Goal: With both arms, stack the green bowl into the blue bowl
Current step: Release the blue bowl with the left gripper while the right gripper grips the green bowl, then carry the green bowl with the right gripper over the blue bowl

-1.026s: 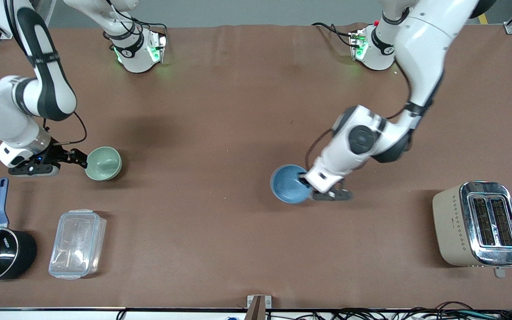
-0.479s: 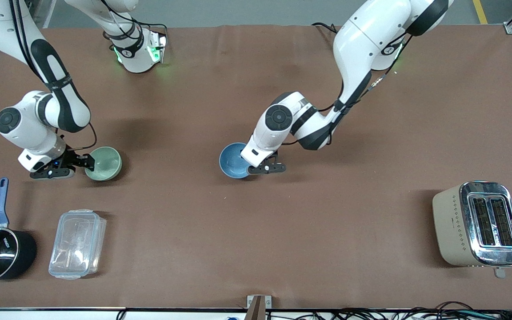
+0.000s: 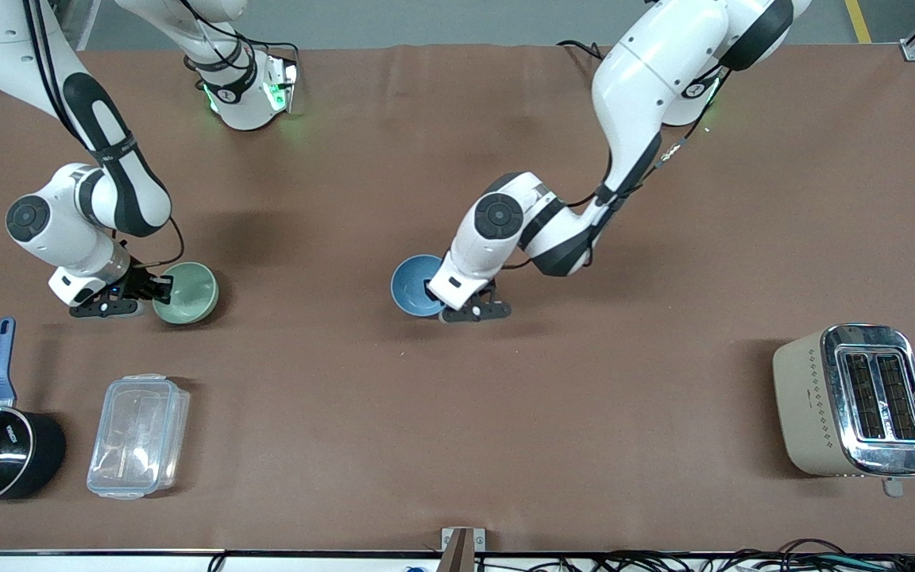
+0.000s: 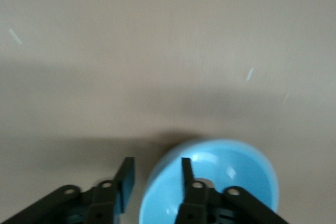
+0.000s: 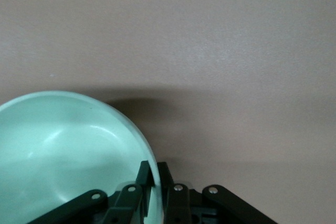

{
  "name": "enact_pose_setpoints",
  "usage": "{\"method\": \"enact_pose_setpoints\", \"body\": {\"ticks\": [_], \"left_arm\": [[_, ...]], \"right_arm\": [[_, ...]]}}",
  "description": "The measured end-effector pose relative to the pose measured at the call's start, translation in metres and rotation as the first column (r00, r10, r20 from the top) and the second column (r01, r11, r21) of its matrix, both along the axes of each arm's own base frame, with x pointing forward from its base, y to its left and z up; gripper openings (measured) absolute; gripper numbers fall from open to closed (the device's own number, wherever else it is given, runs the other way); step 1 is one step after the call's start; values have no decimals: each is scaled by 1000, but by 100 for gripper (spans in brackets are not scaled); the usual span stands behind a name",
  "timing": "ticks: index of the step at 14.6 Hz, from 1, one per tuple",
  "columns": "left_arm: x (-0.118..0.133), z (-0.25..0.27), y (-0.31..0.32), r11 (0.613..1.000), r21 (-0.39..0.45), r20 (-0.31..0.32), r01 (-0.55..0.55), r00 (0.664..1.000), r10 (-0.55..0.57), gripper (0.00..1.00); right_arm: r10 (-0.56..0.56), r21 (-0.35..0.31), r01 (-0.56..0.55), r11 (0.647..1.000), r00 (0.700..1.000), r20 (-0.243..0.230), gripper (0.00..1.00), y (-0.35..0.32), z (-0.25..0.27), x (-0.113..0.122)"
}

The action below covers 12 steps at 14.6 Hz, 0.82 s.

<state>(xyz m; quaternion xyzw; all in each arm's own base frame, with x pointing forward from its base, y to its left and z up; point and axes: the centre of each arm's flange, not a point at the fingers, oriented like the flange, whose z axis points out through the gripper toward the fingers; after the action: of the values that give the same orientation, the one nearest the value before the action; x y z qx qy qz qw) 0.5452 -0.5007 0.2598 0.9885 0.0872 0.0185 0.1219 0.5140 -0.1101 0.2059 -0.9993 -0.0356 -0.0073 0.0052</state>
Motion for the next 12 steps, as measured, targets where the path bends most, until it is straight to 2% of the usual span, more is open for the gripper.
{"method": "enact_pose_setpoints", "body": {"ticks": [3, 5, 7, 10, 12], "left_arm": [[72, 120, 99, 997, 42, 72, -58, 996, 55, 77], [93, 204, 184, 994, 102, 114, -34, 993, 22, 97], [89, 264, 251, 985, 171, 114, 15, 993, -35, 100], [73, 316, 320, 963, 247, 85, 108, 988, -133, 100], [62, 339, 360, 948, 280, 60, 152, 983, -175, 100]], "right_arm": [[-9, 39, 12, 999, 997, -82, 6, 13, 41, 14], [-33, 73, 43, 996, 992, -123, 6, 32, 84, 28], [-95, 104, 110, 988, 986, -139, 6, 74, 116, 35], [-209, 98, 225, 969, 965, -156, 6, 189, 129, 32], [-282, 112, 297, 948, 950, -132, 6, 274, 135, 20]]}}
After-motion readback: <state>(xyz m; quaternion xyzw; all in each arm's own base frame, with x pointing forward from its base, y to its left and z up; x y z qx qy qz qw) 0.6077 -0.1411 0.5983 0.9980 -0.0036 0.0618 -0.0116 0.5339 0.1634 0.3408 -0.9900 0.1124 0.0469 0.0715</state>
